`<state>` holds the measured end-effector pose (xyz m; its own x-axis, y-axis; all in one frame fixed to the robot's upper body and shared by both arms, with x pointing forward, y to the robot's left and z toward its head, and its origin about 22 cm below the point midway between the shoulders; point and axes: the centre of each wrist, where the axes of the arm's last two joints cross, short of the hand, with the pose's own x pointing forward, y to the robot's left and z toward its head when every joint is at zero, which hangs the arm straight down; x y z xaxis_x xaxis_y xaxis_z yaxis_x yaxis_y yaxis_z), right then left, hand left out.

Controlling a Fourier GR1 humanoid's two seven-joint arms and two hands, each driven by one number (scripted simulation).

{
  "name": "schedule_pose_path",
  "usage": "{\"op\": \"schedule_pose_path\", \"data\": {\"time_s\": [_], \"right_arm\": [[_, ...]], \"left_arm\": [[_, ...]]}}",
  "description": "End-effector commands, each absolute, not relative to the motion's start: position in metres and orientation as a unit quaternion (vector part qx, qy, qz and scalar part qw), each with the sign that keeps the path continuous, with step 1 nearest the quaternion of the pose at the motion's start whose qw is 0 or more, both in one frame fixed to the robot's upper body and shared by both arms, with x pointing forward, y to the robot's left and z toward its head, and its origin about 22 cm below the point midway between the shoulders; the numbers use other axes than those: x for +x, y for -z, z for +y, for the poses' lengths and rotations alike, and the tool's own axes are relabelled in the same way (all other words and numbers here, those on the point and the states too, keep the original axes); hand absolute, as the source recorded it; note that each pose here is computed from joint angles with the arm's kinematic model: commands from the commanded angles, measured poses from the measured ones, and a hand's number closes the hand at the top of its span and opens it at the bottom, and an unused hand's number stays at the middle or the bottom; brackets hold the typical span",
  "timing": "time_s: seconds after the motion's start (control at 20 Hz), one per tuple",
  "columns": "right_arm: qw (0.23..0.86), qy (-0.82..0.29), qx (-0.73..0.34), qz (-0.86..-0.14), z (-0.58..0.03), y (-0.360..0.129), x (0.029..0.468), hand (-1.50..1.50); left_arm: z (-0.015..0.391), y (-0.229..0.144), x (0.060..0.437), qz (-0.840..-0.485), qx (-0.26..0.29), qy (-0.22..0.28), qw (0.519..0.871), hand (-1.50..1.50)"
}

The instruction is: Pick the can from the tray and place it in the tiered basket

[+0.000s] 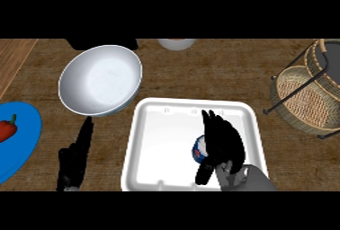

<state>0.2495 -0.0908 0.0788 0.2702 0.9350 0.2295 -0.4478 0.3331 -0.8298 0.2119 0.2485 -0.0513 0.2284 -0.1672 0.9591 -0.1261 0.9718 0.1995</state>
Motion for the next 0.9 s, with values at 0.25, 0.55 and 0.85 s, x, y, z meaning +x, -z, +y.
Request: {"op": "schedule_pose_path", "data": {"time_s": [0.25, 0.55, 0.85], "right_arm": [[0.759, -0.473, -0.355, -0.273, -0.09, -0.054, 0.248, -1.5], [0.756, -0.474, -0.347, -0.288, -0.09, -0.048, 0.253, 1.5], [0.725, -0.506, -0.344, -0.316, -0.08, -0.036, 0.257, 1.5]], "left_arm": [[0.245, 0.042, 0.211, -0.608, 0.116, 0.007, 0.786, 0.0], [0.249, 0.054, 0.195, -0.606, 0.117, 0.011, 0.787, 0.0], [0.25, 0.058, 0.212, -0.606, 0.106, 0.011, 0.788, 0.0]]}}
